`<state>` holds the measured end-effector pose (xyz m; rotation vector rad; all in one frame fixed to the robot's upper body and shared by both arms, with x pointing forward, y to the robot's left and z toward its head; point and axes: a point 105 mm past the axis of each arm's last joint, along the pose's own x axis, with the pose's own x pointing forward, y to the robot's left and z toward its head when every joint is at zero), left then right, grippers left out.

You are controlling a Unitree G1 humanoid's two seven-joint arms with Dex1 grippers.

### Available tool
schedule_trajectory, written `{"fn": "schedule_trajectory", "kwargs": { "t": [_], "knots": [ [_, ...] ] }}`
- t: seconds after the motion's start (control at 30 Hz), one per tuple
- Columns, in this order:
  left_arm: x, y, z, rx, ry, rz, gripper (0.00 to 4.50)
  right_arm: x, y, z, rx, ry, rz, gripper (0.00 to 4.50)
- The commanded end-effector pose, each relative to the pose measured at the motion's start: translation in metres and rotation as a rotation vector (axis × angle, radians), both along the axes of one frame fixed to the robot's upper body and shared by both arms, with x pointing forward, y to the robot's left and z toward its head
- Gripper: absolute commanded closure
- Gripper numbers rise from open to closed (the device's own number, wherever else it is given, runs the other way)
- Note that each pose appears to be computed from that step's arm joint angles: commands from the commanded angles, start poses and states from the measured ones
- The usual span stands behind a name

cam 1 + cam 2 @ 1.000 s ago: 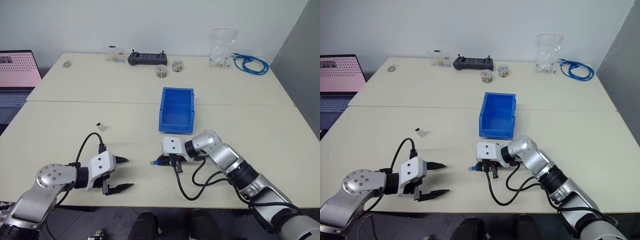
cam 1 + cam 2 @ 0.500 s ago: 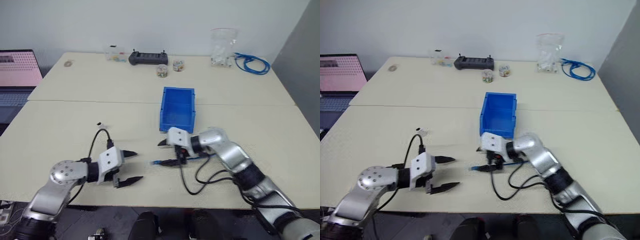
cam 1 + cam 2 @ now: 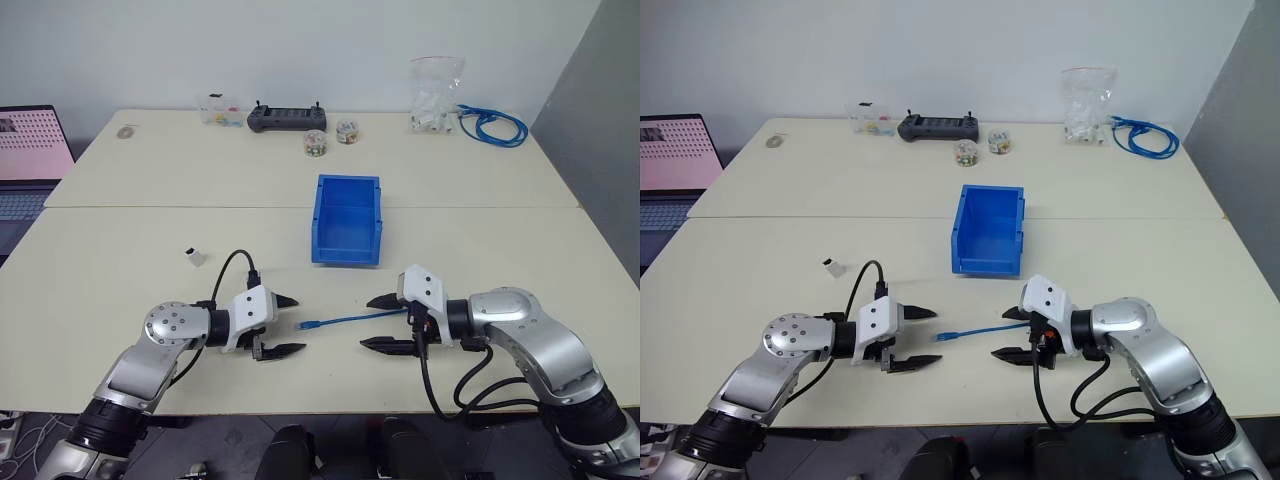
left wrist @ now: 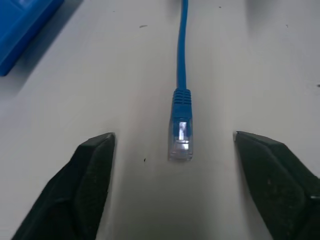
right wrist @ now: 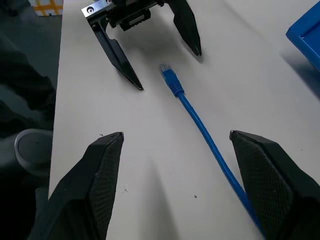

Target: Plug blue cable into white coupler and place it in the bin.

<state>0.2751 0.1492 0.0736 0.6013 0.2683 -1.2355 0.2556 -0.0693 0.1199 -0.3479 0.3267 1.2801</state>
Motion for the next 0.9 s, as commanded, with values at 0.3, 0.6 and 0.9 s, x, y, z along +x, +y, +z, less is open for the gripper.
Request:
{"fn": "schedule_trajectory", "kwargs": {
  "t": [0.3, 0.6, 0.9],
  "knots": [
    [0.001, 0.01, -0.021, 0.142, 0.046, 0.01, 3.48, -0.009, -0.003, 0.017, 0.075, -0.081, -0.011, 0.89],
    [0.001, -0.011, -0.006, 0.042, 0.086, -0.015, 4.27, -0.027, -0.012, 0.029, 0.15, -0.028, 0.017, 0.89],
    [0.01, -0.055, 0.08, -0.446, 0.322, 0.002, 4.27, -0.043, -0.006, 0.05, 0.347, 0.085, -0.035, 0.89]
  ]
}}
